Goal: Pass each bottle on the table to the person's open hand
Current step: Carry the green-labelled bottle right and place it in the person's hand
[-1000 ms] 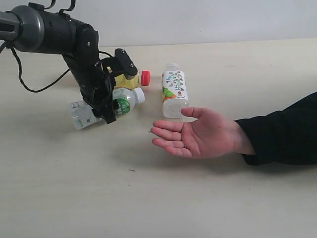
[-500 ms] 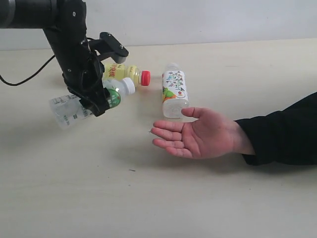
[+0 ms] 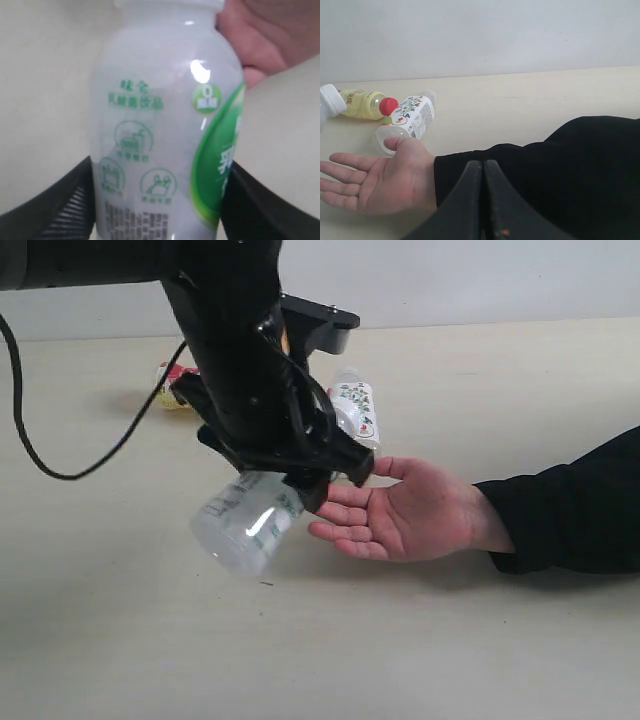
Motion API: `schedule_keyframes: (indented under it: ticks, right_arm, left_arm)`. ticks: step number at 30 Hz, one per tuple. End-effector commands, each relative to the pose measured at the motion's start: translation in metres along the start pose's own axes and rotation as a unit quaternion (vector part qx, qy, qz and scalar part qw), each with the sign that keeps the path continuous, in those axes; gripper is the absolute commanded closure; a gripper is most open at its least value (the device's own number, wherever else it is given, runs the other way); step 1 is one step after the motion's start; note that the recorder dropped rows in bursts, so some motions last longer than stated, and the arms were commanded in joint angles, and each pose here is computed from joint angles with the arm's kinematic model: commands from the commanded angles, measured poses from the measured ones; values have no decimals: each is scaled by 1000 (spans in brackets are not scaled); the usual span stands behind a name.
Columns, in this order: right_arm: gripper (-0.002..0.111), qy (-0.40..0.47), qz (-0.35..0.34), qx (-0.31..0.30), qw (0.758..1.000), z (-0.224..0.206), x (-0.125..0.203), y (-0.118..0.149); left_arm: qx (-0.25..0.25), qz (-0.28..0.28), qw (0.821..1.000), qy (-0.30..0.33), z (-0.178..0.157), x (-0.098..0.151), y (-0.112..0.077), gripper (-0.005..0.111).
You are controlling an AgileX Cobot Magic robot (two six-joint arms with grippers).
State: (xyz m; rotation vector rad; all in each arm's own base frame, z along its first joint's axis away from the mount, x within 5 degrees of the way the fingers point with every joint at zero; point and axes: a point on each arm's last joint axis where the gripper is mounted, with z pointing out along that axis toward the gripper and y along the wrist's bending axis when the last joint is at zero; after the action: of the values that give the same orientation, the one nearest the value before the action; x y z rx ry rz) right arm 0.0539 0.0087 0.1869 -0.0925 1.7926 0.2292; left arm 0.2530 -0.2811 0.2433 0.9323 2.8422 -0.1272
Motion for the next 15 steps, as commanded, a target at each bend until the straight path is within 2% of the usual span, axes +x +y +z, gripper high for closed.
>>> schedule_keyframes:
  ticks: [1, 5, 11, 15]
  right_arm:
    - [108, -3, -5, -3, 1000, 0, 1, 0]
    - [108, -3, -5, -3, 1000, 0, 1, 0]
    - [108, -3, -5, -3, 1000, 0, 1, 0]
    - [108, -3, -5, -3, 1000, 0, 1, 0]
  left_arm:
    - [49, -70, 996, -6, -7, 1, -28, 107]
    - [111, -164, 980, -22, -6, -5, -39, 107]
    - [189, -242, 949, -70, 4, -24, -52, 107]
    - [205, -261, 939, -95, 16, -33, -54, 107]
